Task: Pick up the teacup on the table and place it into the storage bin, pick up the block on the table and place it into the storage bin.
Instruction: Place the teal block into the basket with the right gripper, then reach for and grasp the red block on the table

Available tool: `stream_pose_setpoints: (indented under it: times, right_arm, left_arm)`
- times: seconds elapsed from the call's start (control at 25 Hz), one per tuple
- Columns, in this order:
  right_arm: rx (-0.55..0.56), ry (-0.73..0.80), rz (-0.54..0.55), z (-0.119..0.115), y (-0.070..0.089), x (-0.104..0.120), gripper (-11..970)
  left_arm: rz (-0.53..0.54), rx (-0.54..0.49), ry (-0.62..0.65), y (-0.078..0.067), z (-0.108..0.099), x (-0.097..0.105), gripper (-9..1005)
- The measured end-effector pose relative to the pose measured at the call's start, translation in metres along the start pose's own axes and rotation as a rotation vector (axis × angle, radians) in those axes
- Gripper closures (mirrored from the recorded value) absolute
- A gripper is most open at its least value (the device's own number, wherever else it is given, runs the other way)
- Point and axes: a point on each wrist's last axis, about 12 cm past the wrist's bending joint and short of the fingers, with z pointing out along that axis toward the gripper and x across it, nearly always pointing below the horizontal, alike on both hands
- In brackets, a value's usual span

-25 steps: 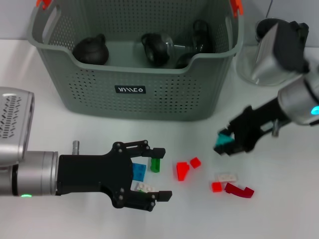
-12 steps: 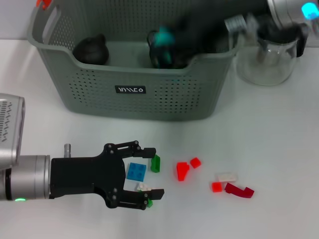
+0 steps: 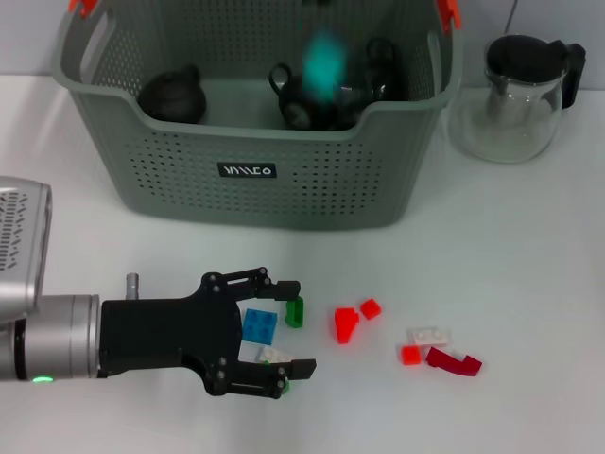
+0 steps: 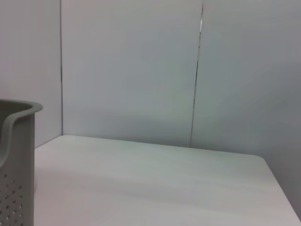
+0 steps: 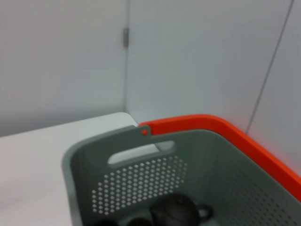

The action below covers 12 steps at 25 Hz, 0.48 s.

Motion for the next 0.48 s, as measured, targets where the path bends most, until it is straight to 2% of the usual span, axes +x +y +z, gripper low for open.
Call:
stream_pose_setpoints:
  times: [0.12, 0.2, 0.32, 0.48]
  right_arm:
    - [-0.004, -0.009, -0.018, -0.004, -0.001, 0.003, 411]
    - [-0.043, -0.038, -0.042, -0.012, 0.003, 0.009, 364]
    - [-0.179, -0.107, -0.083, -0.03, 0.017, 0.024, 260]
    - [-0.365, -0.104, -0.092, -0.055, 0.032, 0.064, 98]
  left_arm:
    - [-0.003, -0.004, -0.004, -0.001, 0.0, 0.0, 134]
    - [-0.005, -0.003, -0.006, -0.001, -0.001, 0.0, 134]
    - [-0.006, 0.002, -0.008, -0.001, 0.0, -0.001, 134]
    - [-0.002, 0.005, -0.011, 0.0, 0.0, -0.001, 134]
